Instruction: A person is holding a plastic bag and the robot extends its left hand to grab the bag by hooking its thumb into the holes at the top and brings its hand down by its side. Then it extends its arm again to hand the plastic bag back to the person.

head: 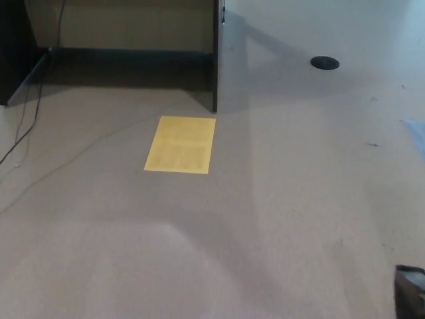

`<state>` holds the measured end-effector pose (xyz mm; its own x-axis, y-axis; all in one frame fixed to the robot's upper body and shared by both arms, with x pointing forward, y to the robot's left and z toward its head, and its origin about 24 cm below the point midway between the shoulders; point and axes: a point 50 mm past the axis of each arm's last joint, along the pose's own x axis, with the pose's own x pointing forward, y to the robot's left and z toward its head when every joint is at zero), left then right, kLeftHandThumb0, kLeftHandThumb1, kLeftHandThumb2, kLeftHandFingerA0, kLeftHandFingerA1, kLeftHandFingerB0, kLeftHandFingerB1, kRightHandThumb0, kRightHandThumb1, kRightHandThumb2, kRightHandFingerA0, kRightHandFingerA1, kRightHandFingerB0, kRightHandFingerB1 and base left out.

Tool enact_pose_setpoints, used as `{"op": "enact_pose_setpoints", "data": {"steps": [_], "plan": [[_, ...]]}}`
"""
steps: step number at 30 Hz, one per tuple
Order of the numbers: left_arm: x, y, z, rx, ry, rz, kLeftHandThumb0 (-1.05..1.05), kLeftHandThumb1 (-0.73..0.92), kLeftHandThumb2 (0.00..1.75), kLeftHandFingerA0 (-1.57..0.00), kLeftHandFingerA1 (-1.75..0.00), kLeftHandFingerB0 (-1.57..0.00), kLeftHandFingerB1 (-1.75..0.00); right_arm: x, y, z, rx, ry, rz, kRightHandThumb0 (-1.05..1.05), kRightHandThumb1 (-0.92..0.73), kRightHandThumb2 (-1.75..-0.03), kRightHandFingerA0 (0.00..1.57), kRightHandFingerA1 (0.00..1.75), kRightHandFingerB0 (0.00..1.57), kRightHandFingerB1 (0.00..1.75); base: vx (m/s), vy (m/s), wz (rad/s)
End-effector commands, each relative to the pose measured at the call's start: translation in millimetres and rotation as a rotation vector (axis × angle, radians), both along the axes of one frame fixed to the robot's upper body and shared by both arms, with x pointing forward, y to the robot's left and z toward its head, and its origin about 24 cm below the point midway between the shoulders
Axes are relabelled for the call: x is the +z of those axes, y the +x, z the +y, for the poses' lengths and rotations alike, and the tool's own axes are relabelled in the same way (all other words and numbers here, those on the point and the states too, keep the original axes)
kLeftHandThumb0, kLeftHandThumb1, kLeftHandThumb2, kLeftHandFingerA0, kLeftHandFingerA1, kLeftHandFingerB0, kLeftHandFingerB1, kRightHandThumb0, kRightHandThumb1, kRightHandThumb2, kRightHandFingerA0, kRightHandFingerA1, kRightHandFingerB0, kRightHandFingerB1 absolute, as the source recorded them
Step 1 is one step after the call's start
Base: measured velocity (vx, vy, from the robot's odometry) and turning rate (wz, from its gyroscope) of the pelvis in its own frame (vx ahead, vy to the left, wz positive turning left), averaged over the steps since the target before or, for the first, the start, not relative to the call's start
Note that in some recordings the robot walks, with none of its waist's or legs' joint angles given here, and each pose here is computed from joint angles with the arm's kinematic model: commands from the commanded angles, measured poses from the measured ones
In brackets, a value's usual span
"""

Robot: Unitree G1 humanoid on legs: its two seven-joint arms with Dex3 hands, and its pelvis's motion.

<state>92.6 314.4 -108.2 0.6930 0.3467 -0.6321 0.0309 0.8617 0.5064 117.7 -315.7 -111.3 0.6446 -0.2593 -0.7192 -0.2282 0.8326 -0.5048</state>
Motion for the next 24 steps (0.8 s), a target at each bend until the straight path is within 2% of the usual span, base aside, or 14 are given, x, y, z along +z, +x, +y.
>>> {"op": "enact_pose_setpoints", "data": {"steps": [1, 5, 6, 7, 8, 9, 10, 11, 12, 19, 20, 22, 23, 24], "plan": [[11, 2, 10, 0.004, 0.022, -0.112, -0.38, 0.55, 0.57, -0.43, -0.42, -0.34, -0.32, 7, 2, -6, 0.047, -0.036, -0.07, -0.48, -0.73, -0.62, 0.33, 0.36, 0.22, 0.3, 0.0, 0.0, 0.0], [12, 4, 9, -0.001, 0.027, -0.14, -0.38, 0.51, 0.56, -0.4, -0.41, -0.33, -0.31, 7, 2, -6, 0.049, -0.035, -0.077, -0.47, -0.73, -0.62, 0.36, 0.37, 0.23, 0.3, 0.0, 0.0, 0.0], [13, 2, 9, -0.002, 0.029, -0.144, -0.39, 0.51, 0.56, -0.39, -0.39, -0.33, -0.31, 6, 0, -5, 0.048, -0.034, -0.073, -0.54, -0.61, -0.8, 0.29, 0.45, 0.19, 0.4, 0.0, 0.0, 0.0], [13, 1, 9, -0.002, 0.027, -0.153, -0.39, 0.5, 0.56, -0.34, -0.35, -0.32, -0.31, 6, -1, -5, 0.051, -0.037, -0.071, -0.47, -0.73, -0.62, 0.35, 0.37, 0.23, 0.3, 0.0, 0.0, 0.0], [14, 2, 9, -0.001, 0.024, -0.164, -0.39, 0.5, 0.56, -0.34, -0.35, -0.32, -0.31, 6, 0, -5, 0.057, -0.041, -0.071, -0.47, -0.73, -0.62, 0.35, 0.37, 0.23, 0.3, 0.0, 0.0, 0.0], [20, 7, 8, -0.029, 0.053, -0.214, -0.43, 0.47, 0.65, -0.25, -0.39, -0.26, -0.35, 6, 1, -4, 0.061, -0.043, -0.07, -0.47, -0.74, -0.62, 0.35, 0.37, 0.22, 0.3, 0.0, 0.0, 0.0], [24, 11, 7, -0.056, 0.078, -0.254, -0.4, 0.5, 0.56, -0.29, -0.36, -0.29, -0.3, 6, 1, -4, 0.064, -0.044, -0.072, -0.47, -0.73, -0.62, 0.35, 0.37, 0.22, 0.3, 0.0, 0.0, 0.0], [27, 15, 6, -0.073, 0.095, -0.28, -0.4, 0.5, 0.56, -0.29, -0.36, -0.29, -0.3, 6, 2, -4, 0.065, -0.045, -0.075, -0.47, -0.73, -0.62, 0.35, 0.37, 0.22, 0.3, 0.0, 0.0, 0.0], [37, 25, 3, -0.121, 0.129, -0.356, -0.45, 0.51, 0.56, -0.29, -0.35, -0.28, -0.3, 6, 2, -4, 0.063, -0.044, -0.077, -0.54, -0.62, -0.8, 0.29, 0.45, 0.18, 0.4, 0.0, 0.0, 0.0], [94, 69, -18, -0.302, 0.219, -0.708, -0.49, 0.5, 0.56, -0.28, -0.33, -0.25, -0.29, 8, 5, -5, 0.056, -0.033, -0.08, -0.53, -0.62, -0.8, 0.28, 0.45, 0.17, 0.39, 0.0, 0.0, 0.0], [105, 75, -23, -0.326, 0.213, -0.765, -0.27, 0.31, 0.88, -0.09, -0.52, -0.08, -0.49, 8, 5, -6, 0.06, -0.037, -0.078, -0.54, -0.62, -0.8, 0.28, 0.45, 0.18, 0.39, 0.0, 0.0, 0.0], [130, 87, -36, -0.378, 0.203, -0.893, -0.27, 0.31, 0.88, -0.1, -0.52, -0.08, -0.5, 8, 6, -6, 0.059, -0.038, -0.08, -0.54, -0.62, -0.8, 0.28, 0.45, 0.18, 0.39, 0.0, 0.0, 0.0], [143, 92, -43, -0.416, 0.212, -0.931, -0.28, 0.33, 0.89, -0.09, -0.52, -0.07, -0.49, 8, 6, -6, 0.055, -0.035, -0.081, -0.48, -0.73, -0.62, 0.34, 0.37, 0.22, 0.3, 0.0, 0.0, 0.0], [156, 97, -50, -0.448, 0.206, -0.977, -0.28, 0.33, 0.89, -0.09, -0.52, -0.06, -0.49, 8, 6, -6, 0.052, -0.03, -0.082, -0.48, -0.74, -0.62, 0.33, 0.37, 0.22, 0.3, 0.0, 0.0, 0.0]]}}
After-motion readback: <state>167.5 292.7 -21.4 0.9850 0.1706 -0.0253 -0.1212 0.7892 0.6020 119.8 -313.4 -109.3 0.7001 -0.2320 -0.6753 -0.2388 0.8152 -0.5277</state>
